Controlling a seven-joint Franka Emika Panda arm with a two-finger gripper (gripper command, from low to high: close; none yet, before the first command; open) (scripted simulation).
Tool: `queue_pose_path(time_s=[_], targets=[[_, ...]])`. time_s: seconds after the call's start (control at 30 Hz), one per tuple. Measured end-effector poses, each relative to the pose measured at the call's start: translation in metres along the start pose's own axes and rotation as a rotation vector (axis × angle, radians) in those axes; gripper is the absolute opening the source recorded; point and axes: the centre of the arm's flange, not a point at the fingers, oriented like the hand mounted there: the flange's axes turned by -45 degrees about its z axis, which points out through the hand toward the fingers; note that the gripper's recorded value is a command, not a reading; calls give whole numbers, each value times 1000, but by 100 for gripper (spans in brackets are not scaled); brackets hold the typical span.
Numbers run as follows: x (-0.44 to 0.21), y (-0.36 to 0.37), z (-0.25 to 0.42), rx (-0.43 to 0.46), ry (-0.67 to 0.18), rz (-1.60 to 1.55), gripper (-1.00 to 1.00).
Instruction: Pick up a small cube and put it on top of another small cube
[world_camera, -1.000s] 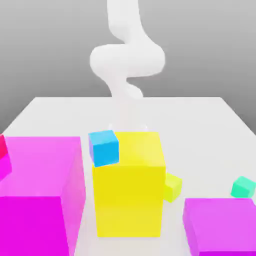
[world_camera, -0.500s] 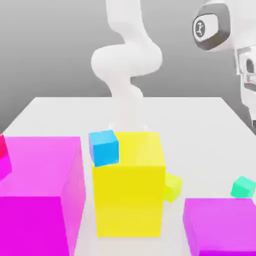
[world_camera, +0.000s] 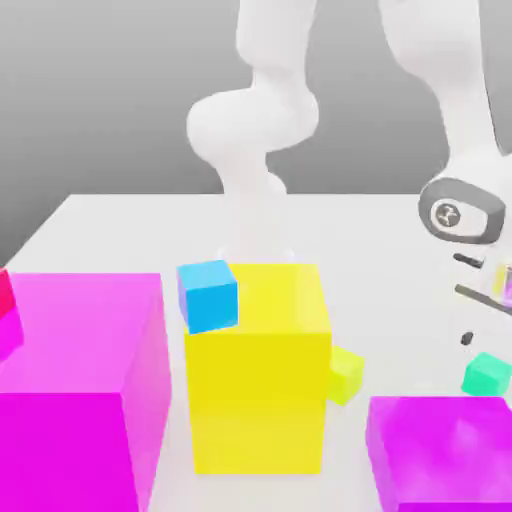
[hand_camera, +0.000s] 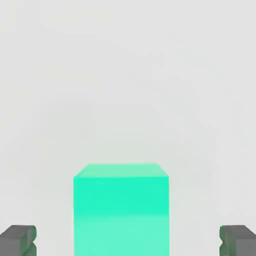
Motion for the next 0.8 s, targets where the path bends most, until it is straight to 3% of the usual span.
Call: queue_pose_path(time_s=[0.03, 0.27, 0.47, 0.8], targets=[[0, -1, 6, 1, 0, 0, -100], [0, -1, 5, 3, -1, -1, -100], [-10, 2, -59, 2, -3, 34, -100], [-238, -24, -214, -7, -19, 807, -100]])
